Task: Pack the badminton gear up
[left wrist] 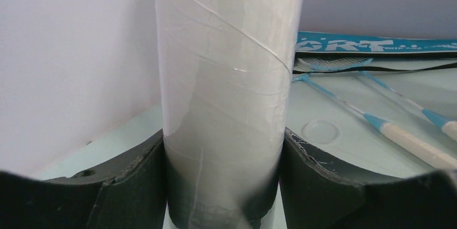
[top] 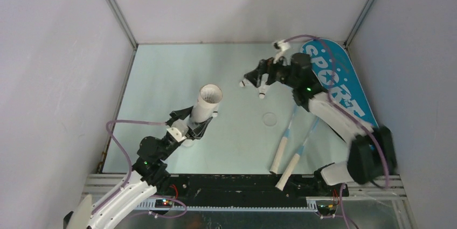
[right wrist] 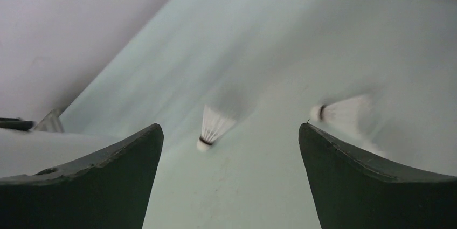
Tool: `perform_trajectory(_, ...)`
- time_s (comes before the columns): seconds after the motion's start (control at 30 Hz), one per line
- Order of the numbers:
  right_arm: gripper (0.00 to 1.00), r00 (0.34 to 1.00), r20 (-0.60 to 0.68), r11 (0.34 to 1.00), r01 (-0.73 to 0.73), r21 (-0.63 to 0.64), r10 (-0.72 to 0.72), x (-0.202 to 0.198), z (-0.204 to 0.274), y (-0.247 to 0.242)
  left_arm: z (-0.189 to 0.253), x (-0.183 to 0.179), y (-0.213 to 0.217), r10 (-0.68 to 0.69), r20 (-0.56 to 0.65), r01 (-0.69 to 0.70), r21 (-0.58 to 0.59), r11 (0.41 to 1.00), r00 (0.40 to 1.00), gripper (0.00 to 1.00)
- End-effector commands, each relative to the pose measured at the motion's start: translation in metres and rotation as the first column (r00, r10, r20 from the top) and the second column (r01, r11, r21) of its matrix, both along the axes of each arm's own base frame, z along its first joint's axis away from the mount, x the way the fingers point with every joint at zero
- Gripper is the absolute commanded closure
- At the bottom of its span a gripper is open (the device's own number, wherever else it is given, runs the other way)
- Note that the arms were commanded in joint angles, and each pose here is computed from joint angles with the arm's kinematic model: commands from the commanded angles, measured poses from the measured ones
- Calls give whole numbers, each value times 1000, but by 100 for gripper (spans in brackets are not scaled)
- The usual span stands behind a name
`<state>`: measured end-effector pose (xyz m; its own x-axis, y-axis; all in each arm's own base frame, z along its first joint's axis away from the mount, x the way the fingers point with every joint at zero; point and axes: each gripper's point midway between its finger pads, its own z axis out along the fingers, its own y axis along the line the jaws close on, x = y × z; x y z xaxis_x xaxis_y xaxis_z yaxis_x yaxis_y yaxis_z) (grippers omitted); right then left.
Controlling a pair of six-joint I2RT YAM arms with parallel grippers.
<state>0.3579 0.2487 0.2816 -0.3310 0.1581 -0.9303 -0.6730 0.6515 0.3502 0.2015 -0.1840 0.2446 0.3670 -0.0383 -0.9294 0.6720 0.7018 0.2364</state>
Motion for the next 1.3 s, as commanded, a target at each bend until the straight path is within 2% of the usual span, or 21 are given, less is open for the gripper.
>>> perform_trajectory(0.0,1,948,-147,958,-269,102,282,3,-28,62,15,2,8,38,0,-38,-79,996,999,34)
perform_trajectory(0.03,1,932,-179,947,-300,114,316,16,-44,76,14,2,8,37,-10,-38,-78,996,999,34)
perform_trajectory(0.07,1,908,-175,922,-361,140,381,15,-39,92,14,2,8,35,-15,-36,-76,996,999,34)
perform_trajectory(0.1,1,885,-237,915,-373,151,400,23,-68,103,12,2,7,32,-25,-34,-74,997,999,34)
perform_trajectory(0.13,1,871,-216,896,-415,160,442,25,-60,116,12,2,6,29,-29,-31,-72,997,999,34)
perform_trajectory(0.17,2,850,-264,889,-429,158,457,29,-87,129,10,2,6,27,-42,-30,-68,997,999,34)
perform_trajectory(0.2,2,850,-243,884,-440,160,467,37,-79,139,9,1,6,26,-44,-29,-66,997,999,34)
perform_trajectory(0.23,2,828,-299,880,-448,156,475,38,-104,148,7,1,6,26,-56,-30,-63,998,998,34)
perform_trajectory(0.37,2,790,-331,854,-502,134,516,44,-132,182,6,2,9,38,-70,-43,-70,997,997,34)
perform_trajectory(0.53,3,750,-412,842,-531,94,518,47,-169,205,4,2,9,39,-72,-44,-70,997,997,34)
perform_trajectory(0.7,11,723,-465,835,-546,66,510,40,-192,201,2,3,8,38,-75,-42,-59,997,996,34)
perform_trajectory(0.8,23,691,-511,823,-565,61,512,24,-205,192,1,4,7,38,-77,-42,-57,997,996,34)
perform_trajectory(0.9,30,663,-523,809,-581,91,536,10,-205,188,0,5,6,41,-80,-45,-48,998,996,34)
perform_trajectory(1.1,49,674,-492,801,-592,87,552,4,-195,189,-2,6,5,40,-88,-44,-44,998,995,34)
perform_trajectory(1.17,60,665,-501,798,-596,91,554,0,-196,187,-2,6,5,38,-89,-42,-46,998,995,34)
perform_trajectory(1.2,70,666,-499,799,-595,92,554,-1,-196,188,-2,6,5,37,-89,-41,-49,998,995,34)
perform_trajectory(1.27,80,673,-496,803,-590,88,549,-3,-194,187,-3,6,5,37,-91,-41,-50,998,995,34)
